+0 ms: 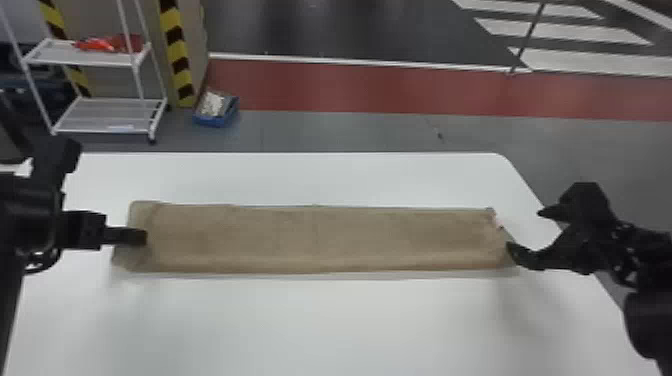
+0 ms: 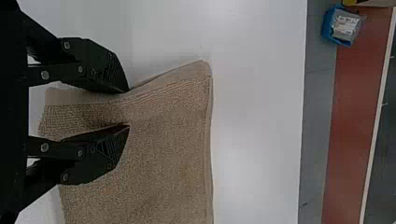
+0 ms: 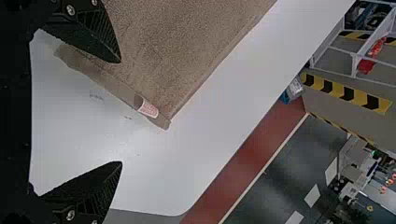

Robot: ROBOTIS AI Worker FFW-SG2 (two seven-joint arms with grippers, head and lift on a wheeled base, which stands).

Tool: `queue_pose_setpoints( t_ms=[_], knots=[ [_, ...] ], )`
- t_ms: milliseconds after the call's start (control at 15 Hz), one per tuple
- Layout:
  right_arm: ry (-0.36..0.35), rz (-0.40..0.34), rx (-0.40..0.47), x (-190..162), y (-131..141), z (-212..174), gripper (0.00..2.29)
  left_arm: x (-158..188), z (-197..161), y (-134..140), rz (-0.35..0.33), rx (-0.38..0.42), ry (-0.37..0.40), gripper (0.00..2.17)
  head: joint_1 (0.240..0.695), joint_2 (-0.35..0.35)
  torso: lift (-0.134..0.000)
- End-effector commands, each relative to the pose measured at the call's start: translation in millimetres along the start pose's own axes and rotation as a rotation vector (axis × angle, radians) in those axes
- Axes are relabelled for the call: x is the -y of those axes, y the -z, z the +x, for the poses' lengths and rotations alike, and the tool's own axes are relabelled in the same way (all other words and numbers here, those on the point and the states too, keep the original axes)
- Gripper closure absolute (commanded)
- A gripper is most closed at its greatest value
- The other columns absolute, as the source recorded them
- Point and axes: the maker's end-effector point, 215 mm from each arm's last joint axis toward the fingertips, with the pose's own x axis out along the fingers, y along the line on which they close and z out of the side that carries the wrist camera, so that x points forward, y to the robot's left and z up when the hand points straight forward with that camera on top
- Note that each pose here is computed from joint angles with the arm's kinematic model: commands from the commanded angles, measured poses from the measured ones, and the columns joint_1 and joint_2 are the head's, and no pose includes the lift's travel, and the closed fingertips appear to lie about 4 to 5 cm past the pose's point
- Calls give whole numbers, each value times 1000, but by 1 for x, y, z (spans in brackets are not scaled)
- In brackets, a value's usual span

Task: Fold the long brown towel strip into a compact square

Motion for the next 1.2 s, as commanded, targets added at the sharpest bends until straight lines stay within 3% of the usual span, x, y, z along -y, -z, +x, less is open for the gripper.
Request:
queue_pose_setpoints(
  t_ms=[0, 67, 200, 267, 467, 867, 1133],
  knots=[
    [-3, 2, 4, -2, -1, 2, 113, -2, -1, 0, -1, 0, 0, 1774, 695, -132, -125],
    [-4, 0, 5, -3, -1, 2, 113, -2, -3, -2, 1, 6, 3, 1892, 695, -132, -125],
    [-7, 2, 4, -5, 1, 2, 117, 0, -7, -1, 0, 15, 21, 1905, 695, -129, -125],
    [-9, 0, 3, -6, 1, 3, 117, -2, -15, -5, -4, 32, 28, 2125, 695, -129, -125],
    [-10, -1, 5, -6, 1, 3, 117, -17, -36, -10, -11, 66, 38, 2132, 695, -127, -125],
    [-4, -1, 8, -3, 0, 1, 117, -83, -87, -14, -57, 112, -25, 2132, 695, -70, -125],
    [-10, -2, 12, -8, -3, 3, 117, -55, -110, -23, -96, 137, 19, 2132, 695, -33, -125]
  ],
)
